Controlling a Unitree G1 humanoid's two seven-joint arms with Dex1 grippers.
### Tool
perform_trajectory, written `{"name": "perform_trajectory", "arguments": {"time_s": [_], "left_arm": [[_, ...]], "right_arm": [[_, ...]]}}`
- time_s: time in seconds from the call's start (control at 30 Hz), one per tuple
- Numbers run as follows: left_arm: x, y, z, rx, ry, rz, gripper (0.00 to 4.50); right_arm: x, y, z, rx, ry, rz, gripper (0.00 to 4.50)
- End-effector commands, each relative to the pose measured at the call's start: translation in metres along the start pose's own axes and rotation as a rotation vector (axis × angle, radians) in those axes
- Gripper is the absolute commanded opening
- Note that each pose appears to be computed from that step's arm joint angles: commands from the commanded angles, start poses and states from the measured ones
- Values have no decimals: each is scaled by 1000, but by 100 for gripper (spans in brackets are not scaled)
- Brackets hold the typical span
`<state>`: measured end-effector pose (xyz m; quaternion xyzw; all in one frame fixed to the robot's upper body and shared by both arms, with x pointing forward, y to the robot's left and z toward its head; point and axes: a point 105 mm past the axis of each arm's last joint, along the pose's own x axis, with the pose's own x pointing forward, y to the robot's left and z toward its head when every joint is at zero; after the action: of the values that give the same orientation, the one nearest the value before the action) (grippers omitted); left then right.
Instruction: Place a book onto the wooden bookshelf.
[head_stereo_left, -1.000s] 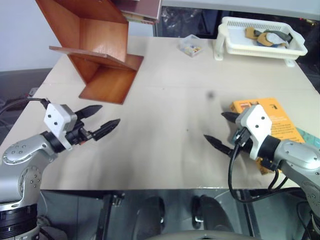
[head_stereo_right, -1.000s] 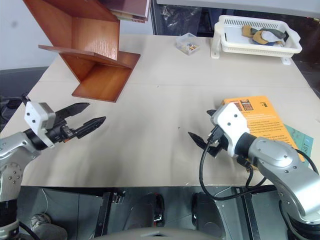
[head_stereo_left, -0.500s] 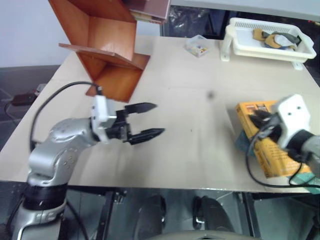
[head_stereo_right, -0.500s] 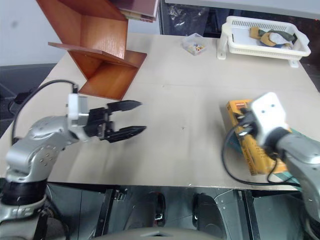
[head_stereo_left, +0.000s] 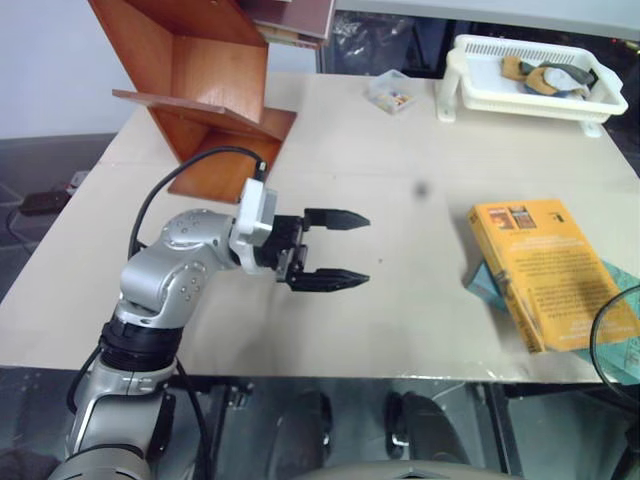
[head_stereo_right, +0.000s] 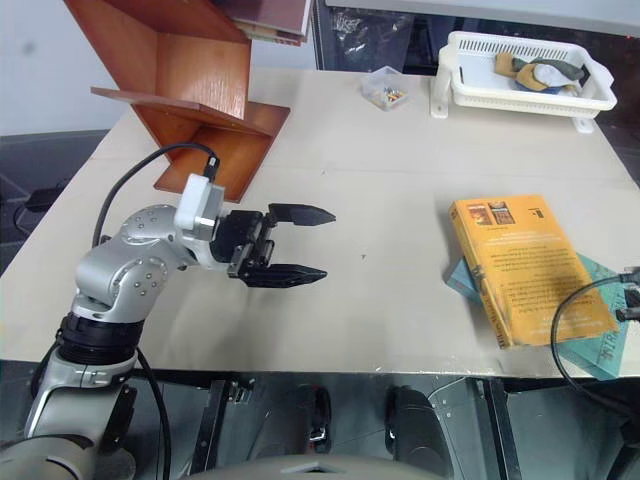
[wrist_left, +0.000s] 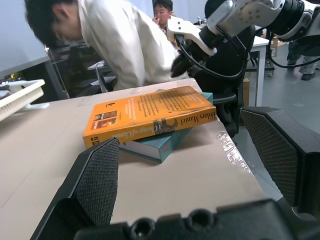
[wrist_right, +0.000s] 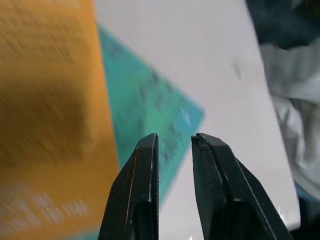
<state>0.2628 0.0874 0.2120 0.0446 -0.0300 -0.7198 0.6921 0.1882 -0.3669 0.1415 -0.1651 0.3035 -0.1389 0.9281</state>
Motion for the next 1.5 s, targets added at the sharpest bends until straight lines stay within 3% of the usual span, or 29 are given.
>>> {"name": "perform_trajectory", "arguments": {"time_s": [0.03,0.23,0.37,0.67,0.9,1.1,1.37,1.5], "left_arm": [[-1,-4,6,45,2,13,450],[-4,-5,6,45,5,41,450],[-5,-5,6,48,6,60,450],[-13,-7,6,51,19,110,450],[-17,-10,6,51,26,132,450],[-16,-8,5,47,23,130,450],[-13,-5,6,52,24,107,450],[-14,-6,6,54,34,102,450]], "right_arm": [[-4,-24,-9,-25,46,-91,108],[10,-23,-23,-4,80,-23,108],[26,-2,-9,49,3,116,108],[46,28,6,43,-53,249,108],[38,6,9,78,-64,126,108],[19,-16,-21,56,40,7,108],[28,-13,-37,67,105,46,108],[47,2,-26,113,43,122,108]]}}
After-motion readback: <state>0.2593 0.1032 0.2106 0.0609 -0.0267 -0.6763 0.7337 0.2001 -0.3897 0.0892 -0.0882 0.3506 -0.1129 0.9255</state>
